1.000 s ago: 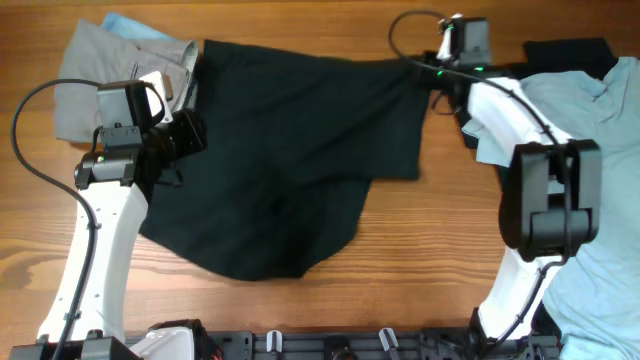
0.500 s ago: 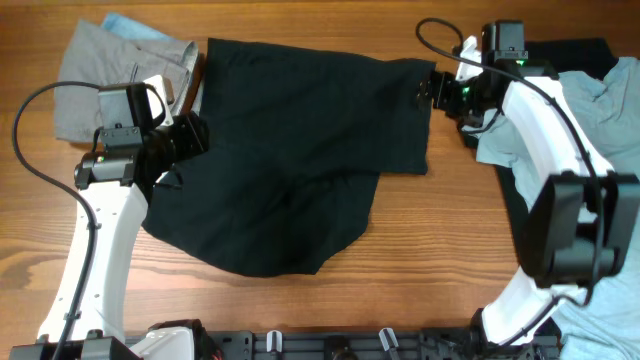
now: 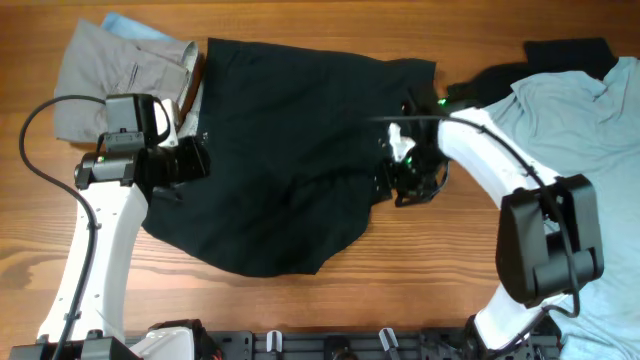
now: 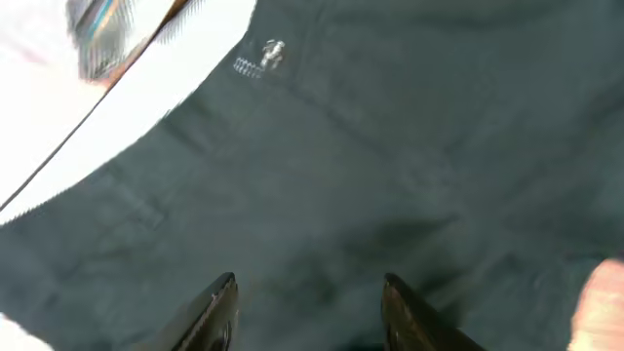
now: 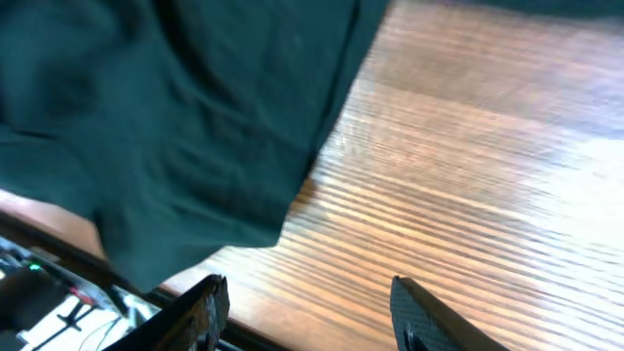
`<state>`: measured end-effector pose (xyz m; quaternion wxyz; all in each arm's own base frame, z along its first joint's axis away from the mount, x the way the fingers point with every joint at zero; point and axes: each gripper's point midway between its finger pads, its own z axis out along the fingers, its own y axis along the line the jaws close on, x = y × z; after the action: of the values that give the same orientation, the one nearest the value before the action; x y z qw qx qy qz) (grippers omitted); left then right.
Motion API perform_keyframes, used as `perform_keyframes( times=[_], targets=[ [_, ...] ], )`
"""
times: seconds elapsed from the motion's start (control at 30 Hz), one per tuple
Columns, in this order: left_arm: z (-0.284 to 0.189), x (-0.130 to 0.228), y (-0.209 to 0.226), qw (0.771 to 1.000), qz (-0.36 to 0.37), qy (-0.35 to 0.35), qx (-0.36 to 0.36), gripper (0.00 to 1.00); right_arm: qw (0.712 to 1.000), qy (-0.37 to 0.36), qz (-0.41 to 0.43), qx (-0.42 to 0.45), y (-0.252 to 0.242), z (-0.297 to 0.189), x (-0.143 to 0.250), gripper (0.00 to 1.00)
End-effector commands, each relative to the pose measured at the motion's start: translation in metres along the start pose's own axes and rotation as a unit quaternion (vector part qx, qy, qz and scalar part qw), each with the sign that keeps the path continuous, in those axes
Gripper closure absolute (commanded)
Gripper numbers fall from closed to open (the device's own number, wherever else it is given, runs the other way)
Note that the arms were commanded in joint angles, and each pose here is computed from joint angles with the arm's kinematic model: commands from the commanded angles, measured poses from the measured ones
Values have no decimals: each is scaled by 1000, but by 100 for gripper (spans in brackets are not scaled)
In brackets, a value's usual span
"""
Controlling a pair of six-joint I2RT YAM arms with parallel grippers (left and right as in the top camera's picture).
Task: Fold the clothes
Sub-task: 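Pull the shorts taut between both grippers and lay them flat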
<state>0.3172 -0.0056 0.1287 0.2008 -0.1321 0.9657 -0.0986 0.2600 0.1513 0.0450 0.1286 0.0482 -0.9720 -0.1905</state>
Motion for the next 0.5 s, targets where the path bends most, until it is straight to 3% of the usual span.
perform_keyframes(
  times=[0.0, 0.1, 0.3, 0.43, 0.47],
  targets=[
    [0, 6, 14, 999, 15, 10, -41, 54, 999, 26, 18, 18, -10, 25, 18, 36],
    [3, 8, 15, 999, 11, 17, -42, 53, 1000, 30, -9, -1, -3, 39, 23, 30],
    [9, 9, 16, 999, 10, 26, -44, 51, 999, 15, -3, -47, 24, 61, 21, 29],
    [11, 11, 17, 998, 9, 30, -45, 51, 998, 8, -4, -67, 37, 67, 18, 39],
    [12, 11, 17, 998, 9, 30, -45, 51, 998, 5, -3, -68, 39, 68, 17, 48]
  ],
)
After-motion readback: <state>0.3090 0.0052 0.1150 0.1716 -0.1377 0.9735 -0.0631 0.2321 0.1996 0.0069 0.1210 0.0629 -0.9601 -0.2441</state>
